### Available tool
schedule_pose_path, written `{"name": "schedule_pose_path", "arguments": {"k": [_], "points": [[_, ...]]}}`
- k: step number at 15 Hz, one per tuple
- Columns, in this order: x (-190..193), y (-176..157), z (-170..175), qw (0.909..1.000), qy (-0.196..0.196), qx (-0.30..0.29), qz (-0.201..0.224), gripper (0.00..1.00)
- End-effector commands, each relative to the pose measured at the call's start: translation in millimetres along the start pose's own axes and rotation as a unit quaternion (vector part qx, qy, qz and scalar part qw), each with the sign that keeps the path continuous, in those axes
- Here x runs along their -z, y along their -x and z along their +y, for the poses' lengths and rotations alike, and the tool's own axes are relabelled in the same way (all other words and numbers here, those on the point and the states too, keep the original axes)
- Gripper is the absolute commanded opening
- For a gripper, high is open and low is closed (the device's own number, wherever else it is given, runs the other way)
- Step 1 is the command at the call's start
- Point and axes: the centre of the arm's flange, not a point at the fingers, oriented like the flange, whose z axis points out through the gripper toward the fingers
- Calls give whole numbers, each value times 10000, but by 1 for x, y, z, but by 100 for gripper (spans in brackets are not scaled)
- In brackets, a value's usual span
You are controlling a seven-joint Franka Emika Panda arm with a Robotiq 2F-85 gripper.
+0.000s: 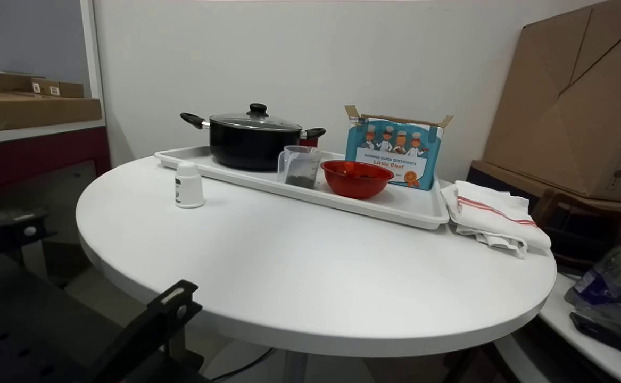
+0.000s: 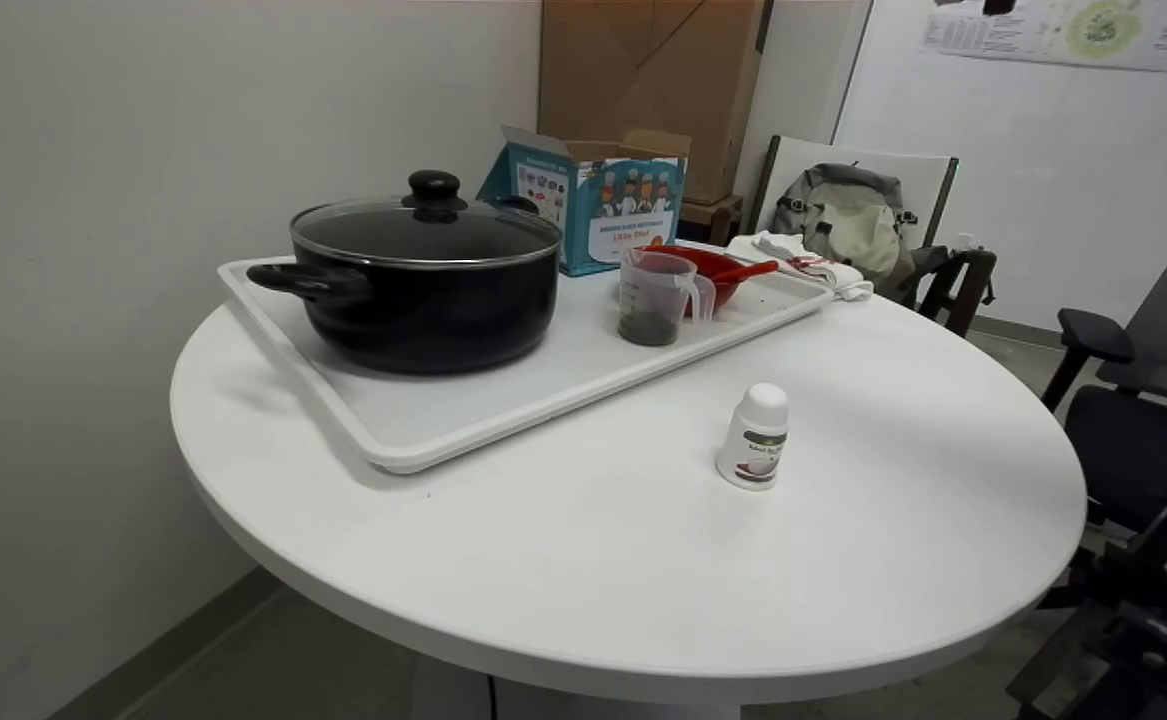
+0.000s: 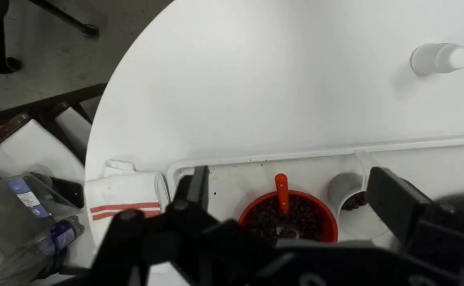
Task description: Use the spoon to scoop some beans from the red bowl into the jar
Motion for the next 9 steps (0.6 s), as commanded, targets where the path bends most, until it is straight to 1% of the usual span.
{"name": "schedule_pose_path", "arguments": {"k": [1,4,9], "points": [[-37,-54,-7,9999,12,-54,102,100],[-74,-88,-19,10000,-16,49,84,100],[-117,-140,-32,9997,-214,89,-118,100]]}}
